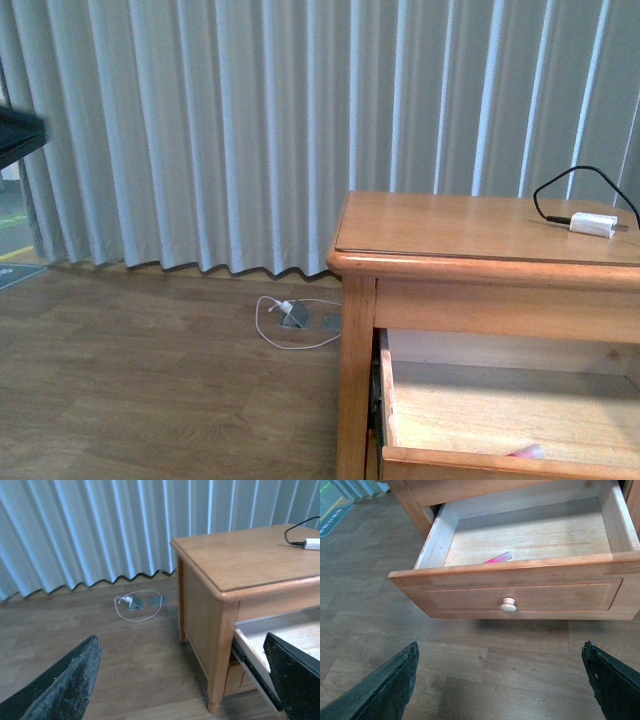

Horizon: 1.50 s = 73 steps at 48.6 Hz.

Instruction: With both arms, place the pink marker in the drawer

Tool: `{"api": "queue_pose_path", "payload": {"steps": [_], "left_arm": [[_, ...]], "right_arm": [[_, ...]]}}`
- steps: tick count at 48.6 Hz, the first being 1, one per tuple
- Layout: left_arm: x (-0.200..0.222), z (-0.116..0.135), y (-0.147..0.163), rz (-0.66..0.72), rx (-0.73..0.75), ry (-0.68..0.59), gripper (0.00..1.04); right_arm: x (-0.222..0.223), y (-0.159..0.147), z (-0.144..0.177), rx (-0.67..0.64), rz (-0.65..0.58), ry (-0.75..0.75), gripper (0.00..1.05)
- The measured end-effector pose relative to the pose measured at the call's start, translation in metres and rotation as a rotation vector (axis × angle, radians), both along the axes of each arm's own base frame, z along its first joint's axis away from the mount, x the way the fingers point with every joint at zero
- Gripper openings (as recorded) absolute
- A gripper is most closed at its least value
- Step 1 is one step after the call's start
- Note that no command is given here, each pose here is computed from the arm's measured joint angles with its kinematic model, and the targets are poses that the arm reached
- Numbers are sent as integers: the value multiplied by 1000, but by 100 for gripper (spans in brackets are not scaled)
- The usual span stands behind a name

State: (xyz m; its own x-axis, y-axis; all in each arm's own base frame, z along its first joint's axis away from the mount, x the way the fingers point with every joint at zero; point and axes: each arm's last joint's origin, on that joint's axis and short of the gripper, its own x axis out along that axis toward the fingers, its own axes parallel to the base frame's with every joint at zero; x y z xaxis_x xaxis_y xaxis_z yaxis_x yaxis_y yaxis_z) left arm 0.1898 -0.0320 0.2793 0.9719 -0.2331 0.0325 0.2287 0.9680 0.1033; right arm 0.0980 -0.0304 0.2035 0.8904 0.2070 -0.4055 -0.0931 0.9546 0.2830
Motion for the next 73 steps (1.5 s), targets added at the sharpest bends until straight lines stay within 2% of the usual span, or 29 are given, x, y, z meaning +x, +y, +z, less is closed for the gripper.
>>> {"api": "queue_pose_path", "payload": {"steps": [7, 17, 22, 33, 37, 53, 73], "left_arm": [[-30, -34, 25, 127, -72, 91, 99], [-34, -35, 27, 142, -110, 88, 99], [-41, -46, 32, 233, -108, 44, 74], [-57, -77, 32, 233, -107, 51, 19], [-60, -82, 32, 233, -108, 45, 4], [-73, -100, 32, 233, -104, 46, 4], [-81, -105, 32, 231, -107, 18, 4]], "right_arm": [[0, 0, 0, 0, 0, 0, 96], [0, 0, 0, 0, 0, 0, 96], [0, 0, 0, 0, 0, 0, 96], [0, 0, 0, 0, 1, 0, 96], [0, 0, 0, 0, 0, 0, 96], [0, 0, 0, 0, 1, 0, 96], [0, 0, 0, 0, 0, 0, 96]]}}
